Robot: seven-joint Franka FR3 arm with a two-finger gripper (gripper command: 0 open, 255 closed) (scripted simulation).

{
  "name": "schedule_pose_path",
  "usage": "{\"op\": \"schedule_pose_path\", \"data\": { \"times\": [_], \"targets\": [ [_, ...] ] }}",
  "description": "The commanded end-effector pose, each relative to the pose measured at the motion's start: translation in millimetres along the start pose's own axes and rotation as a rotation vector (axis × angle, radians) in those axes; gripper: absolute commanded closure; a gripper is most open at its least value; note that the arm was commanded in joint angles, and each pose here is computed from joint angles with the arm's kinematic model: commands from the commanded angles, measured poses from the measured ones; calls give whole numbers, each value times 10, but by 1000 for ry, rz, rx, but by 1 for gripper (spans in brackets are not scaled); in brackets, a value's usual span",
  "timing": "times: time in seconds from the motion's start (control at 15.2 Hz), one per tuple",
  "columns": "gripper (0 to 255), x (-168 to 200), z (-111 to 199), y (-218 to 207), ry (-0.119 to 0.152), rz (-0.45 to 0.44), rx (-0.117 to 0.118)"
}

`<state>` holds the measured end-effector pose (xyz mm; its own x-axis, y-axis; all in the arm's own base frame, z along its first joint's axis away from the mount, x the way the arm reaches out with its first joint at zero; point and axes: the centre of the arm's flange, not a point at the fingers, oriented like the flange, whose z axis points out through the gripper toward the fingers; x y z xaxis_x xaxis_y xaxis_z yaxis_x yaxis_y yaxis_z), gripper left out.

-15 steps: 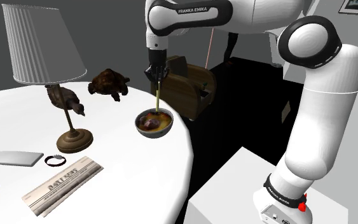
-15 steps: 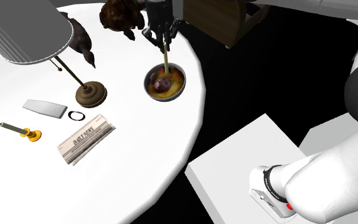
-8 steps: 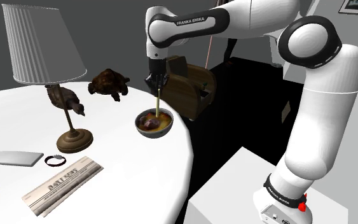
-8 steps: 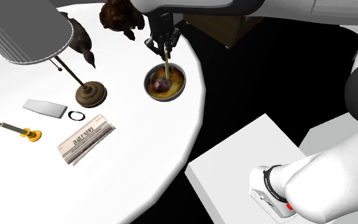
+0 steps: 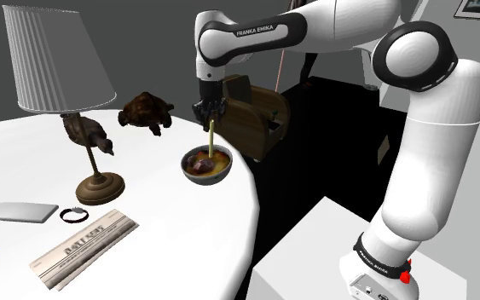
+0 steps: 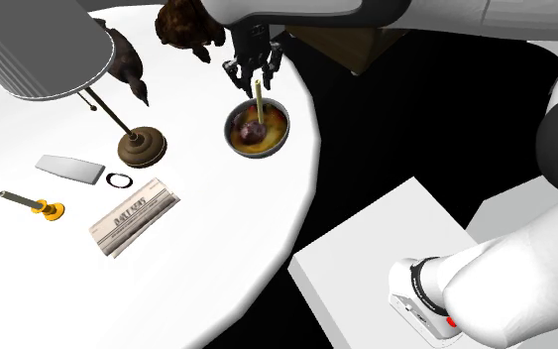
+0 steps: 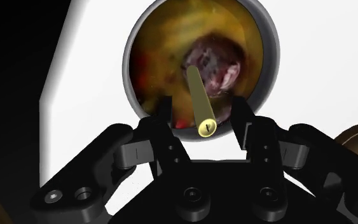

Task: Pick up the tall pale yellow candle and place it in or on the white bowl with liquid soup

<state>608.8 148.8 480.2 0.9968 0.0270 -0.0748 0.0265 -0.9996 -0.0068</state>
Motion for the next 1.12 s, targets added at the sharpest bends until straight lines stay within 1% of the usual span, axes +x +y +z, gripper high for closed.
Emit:
{"op": "schedule_pose_path", "data": {
  "times": [0.0,0.26,0.53,1.06],
  "targets": [
    [0,1,2,0,0,0,0],
    [0,0,2,-1,0,0,0],
    [0,0,-498,-1,0,0,0],
    [0,0,-498,-1,0,0,0]
  ]
}}
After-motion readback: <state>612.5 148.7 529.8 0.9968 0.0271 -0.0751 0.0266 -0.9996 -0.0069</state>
